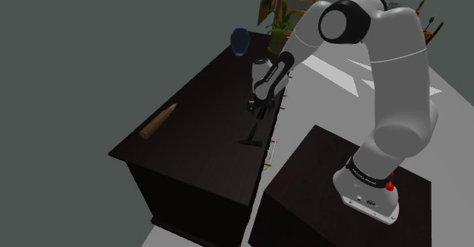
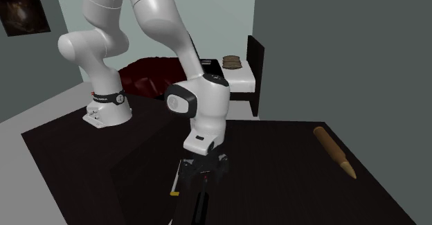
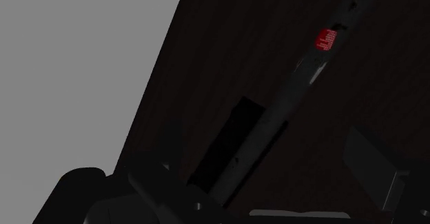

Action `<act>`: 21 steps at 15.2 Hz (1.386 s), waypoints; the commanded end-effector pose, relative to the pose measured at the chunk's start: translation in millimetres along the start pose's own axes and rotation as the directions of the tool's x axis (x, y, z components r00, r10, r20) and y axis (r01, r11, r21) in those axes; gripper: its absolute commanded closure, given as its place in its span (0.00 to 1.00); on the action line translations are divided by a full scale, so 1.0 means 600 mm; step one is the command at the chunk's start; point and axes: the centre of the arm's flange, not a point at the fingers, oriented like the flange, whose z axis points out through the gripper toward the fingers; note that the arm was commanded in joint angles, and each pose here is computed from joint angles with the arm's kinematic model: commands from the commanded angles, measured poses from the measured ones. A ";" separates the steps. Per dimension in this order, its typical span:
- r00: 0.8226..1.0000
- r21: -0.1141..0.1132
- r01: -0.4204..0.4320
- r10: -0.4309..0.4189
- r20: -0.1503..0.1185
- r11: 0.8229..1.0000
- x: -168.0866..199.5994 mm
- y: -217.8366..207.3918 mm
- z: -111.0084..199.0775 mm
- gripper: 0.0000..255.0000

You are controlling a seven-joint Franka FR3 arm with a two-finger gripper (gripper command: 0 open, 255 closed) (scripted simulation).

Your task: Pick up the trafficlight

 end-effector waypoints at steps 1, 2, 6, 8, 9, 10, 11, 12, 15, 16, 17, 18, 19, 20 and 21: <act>1.000 -0.001 -0.003 0.003 -0.001 1.000 0.003 -0.001 0.018 0.00; 1.000 -0.001 -0.003 0.003 -0.001 1.000 0.002 -0.002 0.027 0.00; 1.000 -0.001 -0.003 0.003 -0.001 1.000 0.001 -0.006 0.049 0.00; 1.000 -0.001 -0.003 0.003 -0.001 1.000 0.001 -0.005 0.049 1.00; 1.000 -0.001 -0.003 0.003 -0.001 1.000 0.001 -0.005 0.049 1.00; 1.000 -0.001 -0.003 0.003 -0.001 1.000 0.001 -0.005 0.049 1.00; 1.000 -0.001 -0.003 0.003 -0.001 1.000 0.001 -0.005 0.049 1.00; 1.000 -0.001 -0.003 0.003 -0.001 1.000 0.000 -0.005 0.049 1.00; 1.000 -0.001 -0.003 0.003 -0.001 1.000 0.000 -0.005 0.049 1.00; 1.000 -0.001 -0.003 0.003 -0.001 1.000 0.000 -0.005 0.049 1.00; 1.000 -0.001 -0.003 0.003 -0.001 1.000 0.001 -0.006 0.049 1.00; 1.000 -0.001 -0.003 0.003 -0.001 1.000 0.001 -0.005 0.040 1.00; 1.000 -0.001 -0.003 0.003 -0.001 1.000 0.002 -0.003 0.032 1.00; 1.000 -0.001 -0.003 0.003 -0.001 1.000 0.002 -0.002 0.023 1.00; 1.000 -0.001 -0.003 0.003 -0.001 1.000 0.003 -0.001 0.014 1.00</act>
